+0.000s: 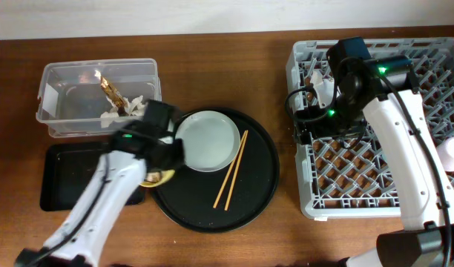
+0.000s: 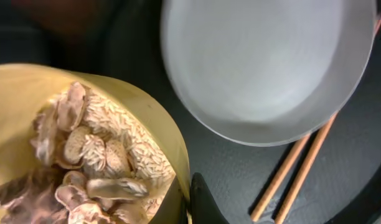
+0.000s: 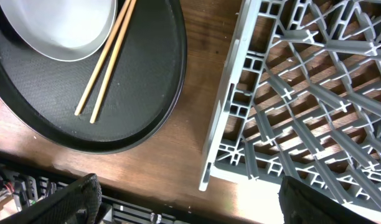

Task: Sort waste into correct bins and load items into the dishwasher rack
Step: 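Grasp the yellow bowl with the left gripper and move it over the black tray, then tip the yellow bowl to dump shells and rice onto the black tray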

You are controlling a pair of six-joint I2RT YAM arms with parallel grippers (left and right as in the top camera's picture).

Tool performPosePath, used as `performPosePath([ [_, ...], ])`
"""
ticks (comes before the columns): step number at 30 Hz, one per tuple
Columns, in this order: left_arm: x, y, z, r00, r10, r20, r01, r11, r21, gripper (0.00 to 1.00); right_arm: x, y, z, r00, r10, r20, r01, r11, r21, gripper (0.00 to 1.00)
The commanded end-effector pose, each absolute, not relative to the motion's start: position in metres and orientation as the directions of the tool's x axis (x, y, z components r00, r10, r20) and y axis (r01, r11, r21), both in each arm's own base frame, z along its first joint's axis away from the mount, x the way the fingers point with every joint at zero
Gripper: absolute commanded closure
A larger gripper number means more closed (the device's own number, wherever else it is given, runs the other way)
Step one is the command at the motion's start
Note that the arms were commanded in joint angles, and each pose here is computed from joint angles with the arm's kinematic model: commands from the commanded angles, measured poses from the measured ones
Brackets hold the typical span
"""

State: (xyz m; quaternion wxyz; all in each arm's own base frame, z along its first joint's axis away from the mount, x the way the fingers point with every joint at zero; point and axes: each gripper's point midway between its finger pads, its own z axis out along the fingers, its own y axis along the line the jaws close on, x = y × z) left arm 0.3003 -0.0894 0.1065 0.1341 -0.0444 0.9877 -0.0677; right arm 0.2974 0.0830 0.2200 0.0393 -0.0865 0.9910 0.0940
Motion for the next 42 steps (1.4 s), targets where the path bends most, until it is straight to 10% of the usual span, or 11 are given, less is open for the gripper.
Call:
performPosePath([
  [1, 0.312, -0.067, 0.130, -0.947, -0.117, -0.298, -0.025, 0.955, -0.296, 1.00, 0.297, 0.082, 0.217, -0.982, -0.171, -0.085, -0.184, 0.969, 0.166, 0.07],
  [18, 0.339, 0.045, 0.138, -0.827, -0.532, -0.179, -0.004, 0.323, -0.946, 1.00, 0.297, 0.082, 0.217, -0.982, -0.171, -0.084, -0.183, 0.969, 0.166, 0.07],
  [31, 0.332, 0.083, 0.169, -0.723, -0.660, -0.204, 0.089, 0.205, -0.975, 1.00, 0.294, 0.081, 0.217, -0.983, -0.171, -0.069, -0.180, 0.970, 0.162, 0.07],
  [34, 0.325, 0.090, 0.125, -0.751, -0.658, -0.065, -0.182, 0.300, -0.936, 1.00, 0.293, 0.081, 0.217, -0.983, -0.171, -0.067, -0.180, 0.970, 0.162, 0.07],
  [36, 0.330, 0.081, 0.162, -0.734, -0.644, -0.213, 0.069, 0.241, -0.968, 1.00, 0.293, 0.081, 0.217, -0.983, -0.171, -0.067, -0.180, 0.970, 0.163, 0.07],
  [42, 0.329, 0.078, 0.161, -0.742, -0.643, -0.188, 0.047, 0.230, -0.972, 1.00, 0.293, 0.081, 0.217, -0.983, -0.171, -0.067, -0.180, 0.970, 0.163, 0.07],
])
